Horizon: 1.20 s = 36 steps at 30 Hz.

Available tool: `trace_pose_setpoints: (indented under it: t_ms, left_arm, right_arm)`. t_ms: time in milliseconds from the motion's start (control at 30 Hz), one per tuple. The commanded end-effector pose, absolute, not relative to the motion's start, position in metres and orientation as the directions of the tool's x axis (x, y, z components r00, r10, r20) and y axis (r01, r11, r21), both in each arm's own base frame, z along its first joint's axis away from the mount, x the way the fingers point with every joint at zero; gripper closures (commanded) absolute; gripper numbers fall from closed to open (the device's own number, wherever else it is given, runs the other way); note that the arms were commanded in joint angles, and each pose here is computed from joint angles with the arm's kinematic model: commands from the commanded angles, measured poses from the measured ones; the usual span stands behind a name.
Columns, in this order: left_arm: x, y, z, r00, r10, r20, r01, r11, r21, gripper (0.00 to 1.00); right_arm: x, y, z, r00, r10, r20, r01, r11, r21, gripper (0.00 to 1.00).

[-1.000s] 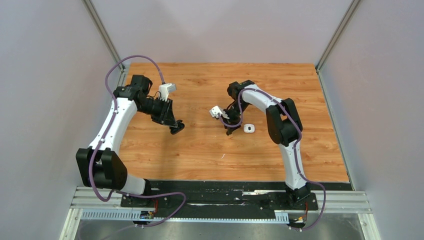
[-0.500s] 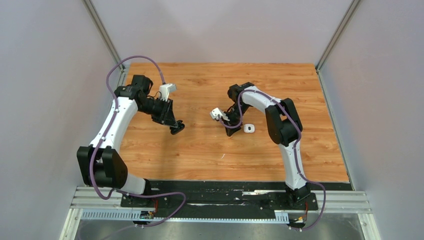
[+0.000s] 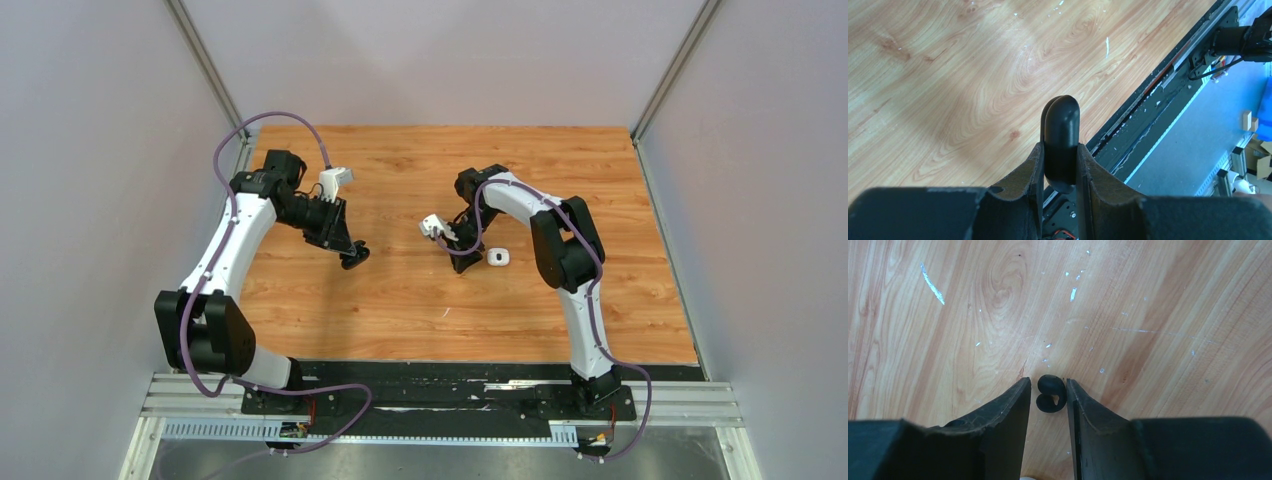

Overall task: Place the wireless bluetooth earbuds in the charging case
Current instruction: Pick up the earbud from the center of the board.

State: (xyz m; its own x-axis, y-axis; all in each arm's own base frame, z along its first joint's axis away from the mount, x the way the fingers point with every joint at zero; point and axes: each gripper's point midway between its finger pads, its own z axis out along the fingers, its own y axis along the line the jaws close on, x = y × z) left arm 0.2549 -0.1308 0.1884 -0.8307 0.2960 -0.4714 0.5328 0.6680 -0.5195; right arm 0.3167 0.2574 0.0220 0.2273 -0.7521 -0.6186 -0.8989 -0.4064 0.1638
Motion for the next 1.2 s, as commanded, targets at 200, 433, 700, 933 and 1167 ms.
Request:
trace_pose_setpoints:
  t_ms: [200, 433, 700, 933, 1167]
  left_arm:
    - [0.26, -0.135, 0.193, -0.826, 0.278, -0.489, 0.538, 0.648, -0.539, 1.0]
    - [0.261, -0.136, 0.193, -0.826, 0.277, -0.491, 0.539, 0.646, -0.541, 1.0]
    - [0.261, -0.136, 0.193, -0.828, 0.275, -0.489, 0.536, 0.645, -0.544, 1.0]
    - [0.261, -0.136, 0.192, -0.829, 0.277, -0.486, 0.536, 0.643, -0.547, 1.0]
    - [0.262, -0.136, 0.193, -0.828, 0.275, -0.488, 0.536, 0.643, -0.548, 1.0]
  right_arm:
    - [0.335, 0.257, 0.039, 0.233, -0.754, -0.614, -0.923, -0.37, 0.104, 0.65]
    - [0.335, 0.253, 0.04, 0.219, -0.762, -0.61, -0.927, -0.357, 0.114, 0.67]
    - [0.336, 0.257, 0.044, 0.199, -0.756, -0.624, -0.932, -0.343, 0.119, 0.73]
    - [0.336, 0.254, 0.044, 0.181, -0.771, -0.611, -0.934, -0.329, 0.138, 0.67]
    - [0.337, 0.255, 0.047, 0.169, -0.775, -0.609, -0.938, -0.317, 0.144, 0.71]
